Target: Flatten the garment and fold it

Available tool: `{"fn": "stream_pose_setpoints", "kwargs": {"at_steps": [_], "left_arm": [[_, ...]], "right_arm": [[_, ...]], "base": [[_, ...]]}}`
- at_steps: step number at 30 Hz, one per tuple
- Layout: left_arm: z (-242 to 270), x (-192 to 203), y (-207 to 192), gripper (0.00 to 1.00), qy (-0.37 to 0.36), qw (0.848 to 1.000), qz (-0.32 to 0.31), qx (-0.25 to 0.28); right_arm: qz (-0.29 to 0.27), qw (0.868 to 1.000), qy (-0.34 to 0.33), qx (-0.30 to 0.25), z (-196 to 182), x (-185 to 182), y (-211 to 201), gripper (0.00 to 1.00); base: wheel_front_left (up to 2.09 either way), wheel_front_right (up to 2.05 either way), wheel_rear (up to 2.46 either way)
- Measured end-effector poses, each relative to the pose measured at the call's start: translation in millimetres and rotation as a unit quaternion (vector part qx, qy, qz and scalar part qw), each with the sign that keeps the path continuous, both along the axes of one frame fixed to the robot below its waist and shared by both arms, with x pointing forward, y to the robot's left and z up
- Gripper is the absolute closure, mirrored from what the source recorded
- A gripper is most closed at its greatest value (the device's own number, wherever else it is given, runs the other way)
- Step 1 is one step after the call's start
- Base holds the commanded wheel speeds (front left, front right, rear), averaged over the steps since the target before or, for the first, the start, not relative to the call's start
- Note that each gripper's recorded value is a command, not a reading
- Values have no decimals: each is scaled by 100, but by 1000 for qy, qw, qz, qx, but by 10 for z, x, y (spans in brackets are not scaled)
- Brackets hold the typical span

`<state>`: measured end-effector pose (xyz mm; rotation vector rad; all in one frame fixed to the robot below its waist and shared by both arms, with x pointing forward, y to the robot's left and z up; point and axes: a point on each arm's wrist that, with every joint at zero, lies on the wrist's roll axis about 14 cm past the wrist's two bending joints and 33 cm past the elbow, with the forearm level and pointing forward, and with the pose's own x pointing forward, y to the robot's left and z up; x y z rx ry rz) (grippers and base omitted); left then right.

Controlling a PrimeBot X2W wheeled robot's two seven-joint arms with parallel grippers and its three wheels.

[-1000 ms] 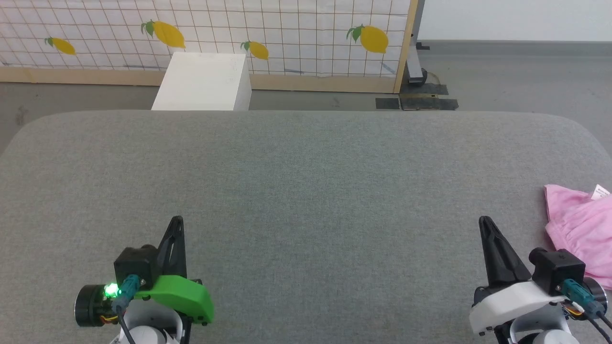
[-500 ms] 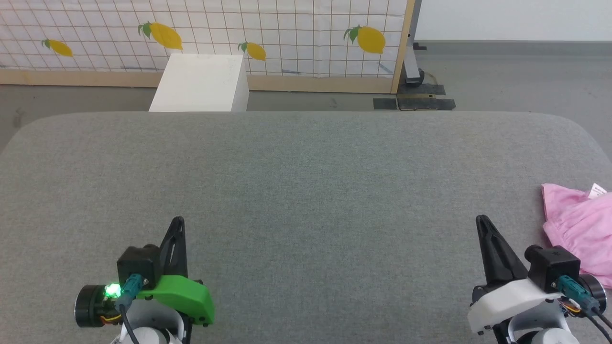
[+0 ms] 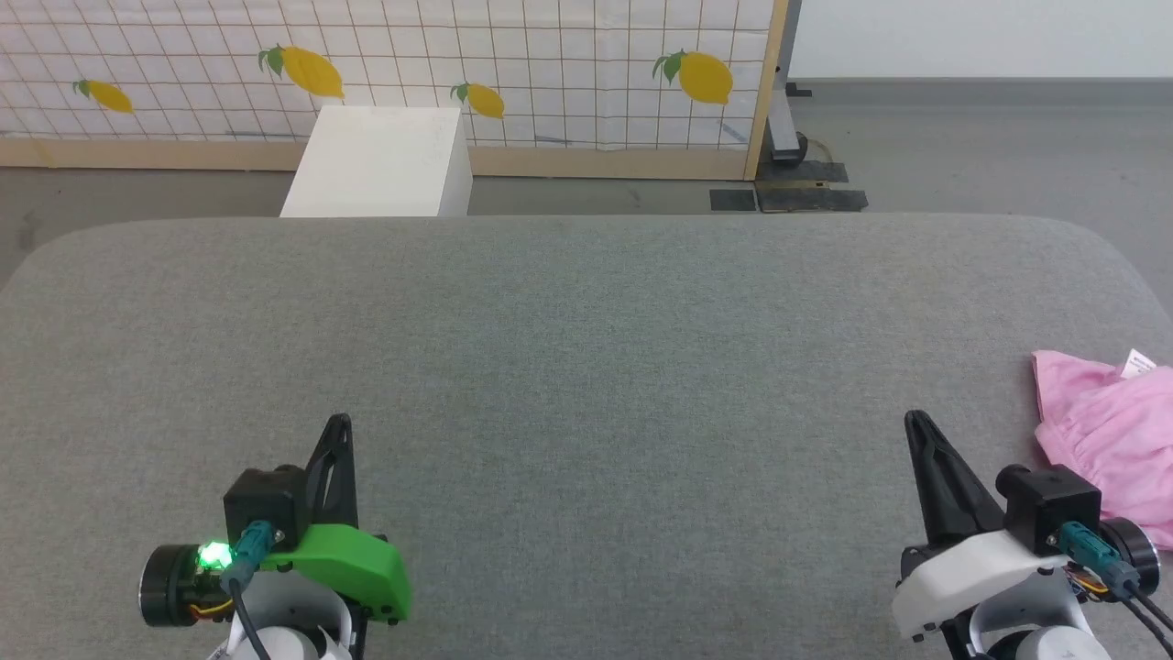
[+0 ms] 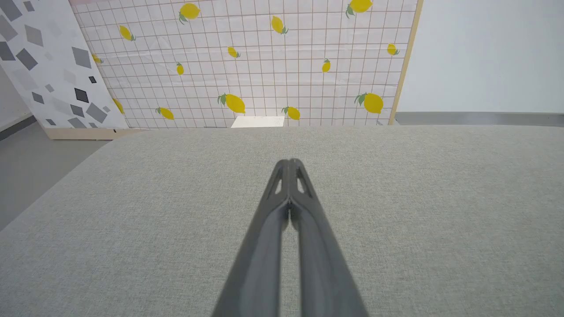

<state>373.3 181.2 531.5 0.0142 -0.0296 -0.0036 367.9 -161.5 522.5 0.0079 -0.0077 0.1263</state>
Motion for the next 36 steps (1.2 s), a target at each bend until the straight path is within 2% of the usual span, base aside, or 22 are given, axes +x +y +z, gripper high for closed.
{"fn": "stream_pose_setpoints", "kwargs": {"at_steps": [36], "left_arm": [[47, -2, -36, 100, 7, 1000, 1, 14]], "right_arm": [[1, 1000, 10, -26, 33, -16, 9, 100]], "base": [[0, 0, 0]]}}
